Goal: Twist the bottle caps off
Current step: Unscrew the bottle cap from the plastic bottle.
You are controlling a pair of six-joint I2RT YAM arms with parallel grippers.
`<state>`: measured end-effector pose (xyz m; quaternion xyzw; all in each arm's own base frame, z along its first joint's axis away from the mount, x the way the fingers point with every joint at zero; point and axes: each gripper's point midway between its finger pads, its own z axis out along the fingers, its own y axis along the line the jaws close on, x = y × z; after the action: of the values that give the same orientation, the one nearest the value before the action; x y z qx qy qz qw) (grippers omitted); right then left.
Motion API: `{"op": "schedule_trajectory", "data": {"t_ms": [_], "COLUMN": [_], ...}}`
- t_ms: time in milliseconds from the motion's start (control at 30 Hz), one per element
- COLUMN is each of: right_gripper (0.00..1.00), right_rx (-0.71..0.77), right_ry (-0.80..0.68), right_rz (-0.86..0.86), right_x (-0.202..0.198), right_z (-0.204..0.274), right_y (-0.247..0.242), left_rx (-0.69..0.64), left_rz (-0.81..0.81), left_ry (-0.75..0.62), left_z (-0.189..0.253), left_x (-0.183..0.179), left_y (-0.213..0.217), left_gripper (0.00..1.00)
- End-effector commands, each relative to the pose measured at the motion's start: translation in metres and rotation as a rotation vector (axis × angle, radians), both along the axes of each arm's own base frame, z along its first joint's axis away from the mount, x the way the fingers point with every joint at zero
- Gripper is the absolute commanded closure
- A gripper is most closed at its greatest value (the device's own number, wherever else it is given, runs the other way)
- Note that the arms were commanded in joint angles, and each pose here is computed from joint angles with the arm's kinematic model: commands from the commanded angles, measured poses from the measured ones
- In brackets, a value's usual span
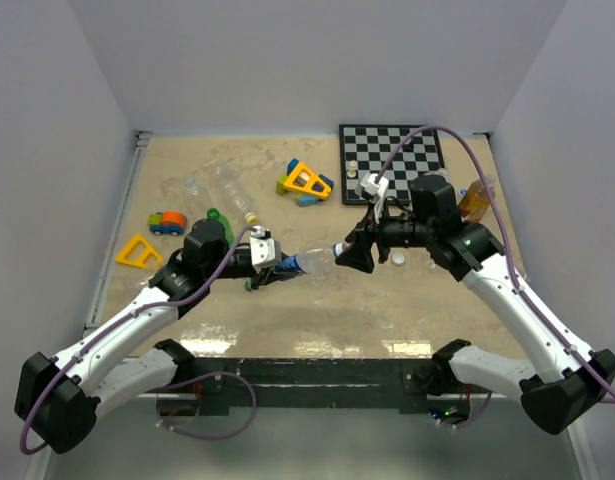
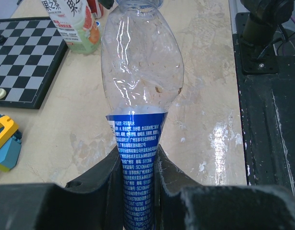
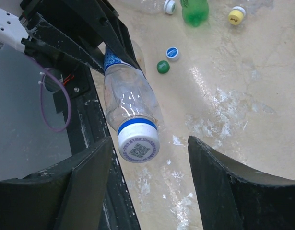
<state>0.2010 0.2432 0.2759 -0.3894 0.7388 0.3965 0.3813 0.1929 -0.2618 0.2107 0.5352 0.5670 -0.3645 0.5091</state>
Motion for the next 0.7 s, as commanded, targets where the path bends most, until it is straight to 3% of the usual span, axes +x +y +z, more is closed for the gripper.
{"op": "schedule_trajectory", "data": {"t_ms": [0, 367, 533, 667], "right_gripper": [0.32, 0.34, 0.50, 0.70], "right_rx": [0.057, 0.076, 0.080, 0.075], "right_ry": [-0.023, -0.055, -0.050, -0.033], "right_rz": [0.033, 0.032, 0.063, 0.110], "right_x": [-0.004, -0.007, -0.009, -0.012], "right_z": [0.020, 0.031, 0.030, 0.024], "right_y": [0.005, -0.002, -0.001, 0.002], "left_rx": [-0.031, -0.027, -0.027, -0.029], "left_rz": [0.004, 0.003, 0.002, 0.002], "left_ry": [-0.038, -0.039, -0.037, -0.038], "left_z": [0.009, 0.008, 0.008, 0.009], "left_x": [0.002, 0.002, 0.002, 0.002], "left_y": [0.000, 0.000, 0.000, 0.000], "left_gripper": [1.00, 1.00, 1.00, 1.00]}}
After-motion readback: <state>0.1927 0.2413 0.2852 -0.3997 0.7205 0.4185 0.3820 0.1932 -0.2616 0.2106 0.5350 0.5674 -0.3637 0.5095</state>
